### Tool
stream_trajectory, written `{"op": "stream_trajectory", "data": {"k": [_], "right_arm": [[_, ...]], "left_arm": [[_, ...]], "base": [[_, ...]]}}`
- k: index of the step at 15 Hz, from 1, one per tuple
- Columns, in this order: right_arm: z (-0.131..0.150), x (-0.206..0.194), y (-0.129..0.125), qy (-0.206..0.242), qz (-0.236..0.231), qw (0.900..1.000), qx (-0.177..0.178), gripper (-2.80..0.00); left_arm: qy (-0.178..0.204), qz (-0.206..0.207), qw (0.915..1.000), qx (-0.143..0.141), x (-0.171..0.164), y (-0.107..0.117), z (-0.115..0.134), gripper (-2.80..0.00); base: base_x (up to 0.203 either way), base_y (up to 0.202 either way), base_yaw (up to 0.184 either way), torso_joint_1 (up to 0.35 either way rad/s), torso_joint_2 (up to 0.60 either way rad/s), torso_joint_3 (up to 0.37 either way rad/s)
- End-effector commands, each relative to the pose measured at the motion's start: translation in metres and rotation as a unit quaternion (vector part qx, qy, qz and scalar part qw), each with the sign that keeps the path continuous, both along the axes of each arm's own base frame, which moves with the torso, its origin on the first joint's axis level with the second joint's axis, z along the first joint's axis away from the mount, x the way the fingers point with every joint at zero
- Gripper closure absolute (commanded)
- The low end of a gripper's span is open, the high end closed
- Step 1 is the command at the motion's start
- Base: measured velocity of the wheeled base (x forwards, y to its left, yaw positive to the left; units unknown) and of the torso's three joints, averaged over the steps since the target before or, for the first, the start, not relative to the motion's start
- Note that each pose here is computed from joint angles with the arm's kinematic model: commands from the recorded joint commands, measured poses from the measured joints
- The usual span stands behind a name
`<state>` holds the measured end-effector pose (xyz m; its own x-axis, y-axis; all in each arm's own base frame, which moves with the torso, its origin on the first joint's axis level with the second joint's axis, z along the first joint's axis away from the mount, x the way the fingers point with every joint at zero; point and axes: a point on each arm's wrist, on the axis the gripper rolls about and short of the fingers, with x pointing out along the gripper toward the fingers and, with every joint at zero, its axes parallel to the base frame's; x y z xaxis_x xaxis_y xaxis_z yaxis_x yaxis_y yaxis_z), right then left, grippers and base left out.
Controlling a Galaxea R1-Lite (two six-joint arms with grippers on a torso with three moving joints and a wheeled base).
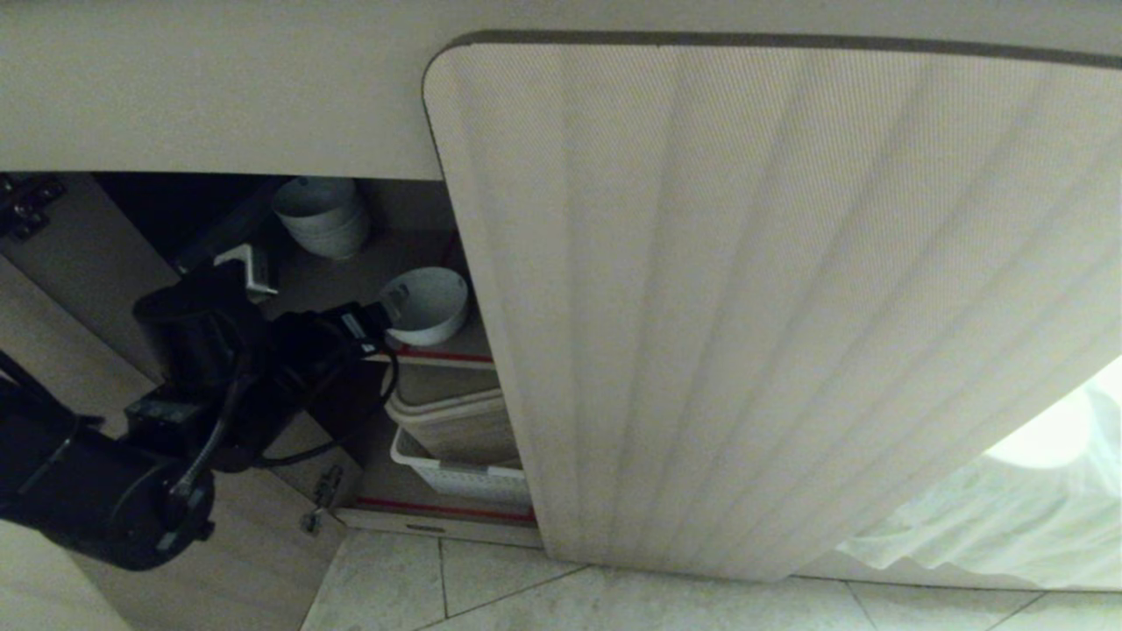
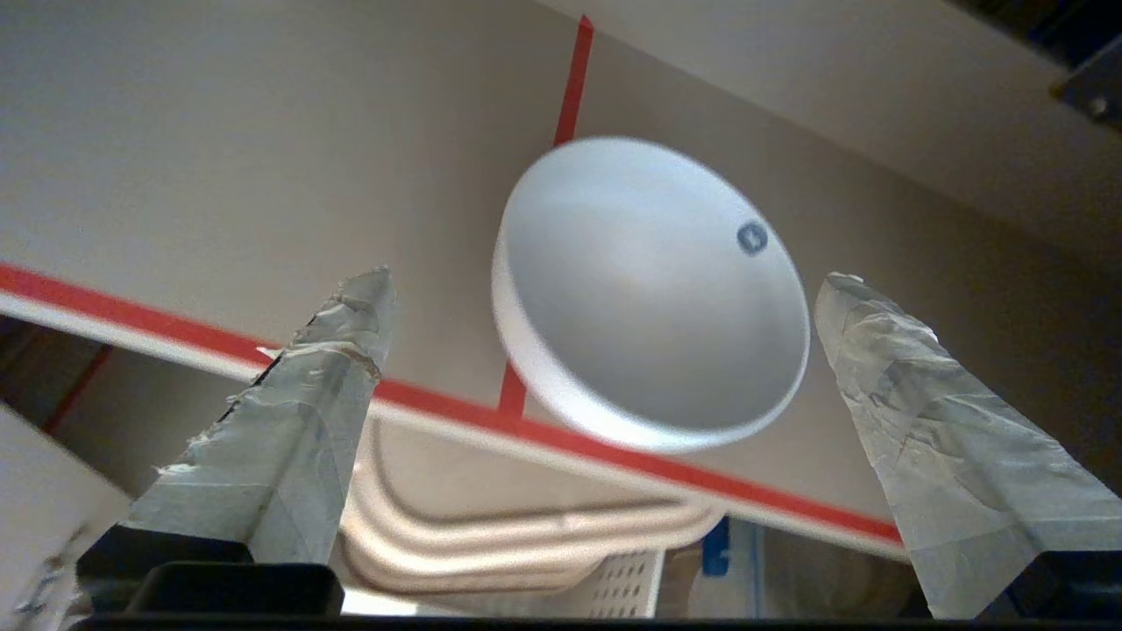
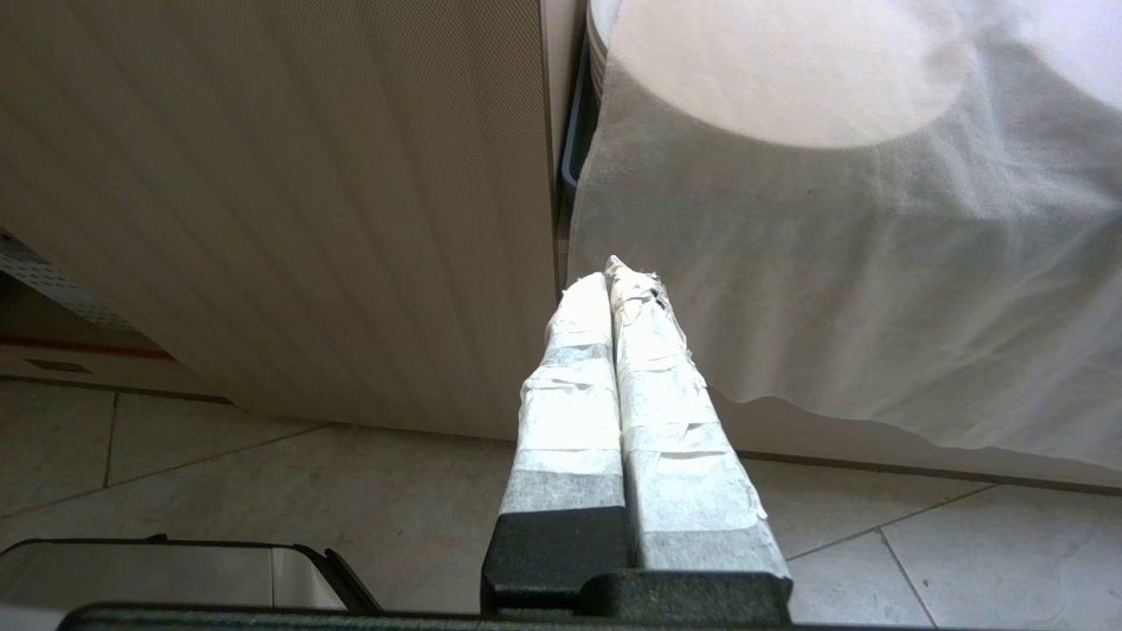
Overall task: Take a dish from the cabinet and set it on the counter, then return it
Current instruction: Close the cabinet door
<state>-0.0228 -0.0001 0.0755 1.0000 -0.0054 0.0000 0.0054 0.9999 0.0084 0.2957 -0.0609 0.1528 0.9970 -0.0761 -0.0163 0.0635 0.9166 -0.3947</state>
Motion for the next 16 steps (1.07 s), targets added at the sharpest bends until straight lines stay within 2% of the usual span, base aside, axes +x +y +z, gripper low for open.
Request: {"op": "stream_trajectory", "data": {"k": [1, 2, 4, 6, 16], "right_arm": [[0.0, 0.0, 0.0, -0.001, 0.0, 1.0, 0.0, 0.0], [0.0, 0.0, 0.0, 0.0, 0.0, 1.0, 0.0, 0.0], [0.0, 0.0, 0.0, -0.001, 0.0, 1.0, 0.0, 0.0], [0.0, 0.0, 0.0, 0.0, 0.0, 1.0, 0.0, 0.0], [0.0, 0.0, 0.0, -0.001, 0.0, 1.0, 0.0, 0.0]], "left_arm": [[-0.003, 0.0, 1.0, -0.001, -0.009, 0.002, 0.002, -2.8], [-0.004, 0.0, 1.0, 0.0, -0.012, 0.002, 0.002, 0.0], [-0.008, 0.0, 1.0, 0.0, -0.016, 0.003, 0.003, 0.0], [-0.003, 0.0, 0.9999, 0.014, -0.022, 0.004, 0.0, 0.0], [-0.004, 0.007, 0.9998, 0.017, -0.052, 0.012, 0.005, 0.0]], "base": [[0.0, 0.0, 0.0, 0.0, 0.0, 0.0], [0.0, 0.0, 0.0, 0.0, 0.0, 0.0], [0.0, 0.0, 0.0, 0.0, 0.0, 0.0], [0.0, 0.0, 0.0, 0.0, 0.0, 0.0], [0.0, 0.0, 0.0, 0.0, 0.0, 0.0]]}}
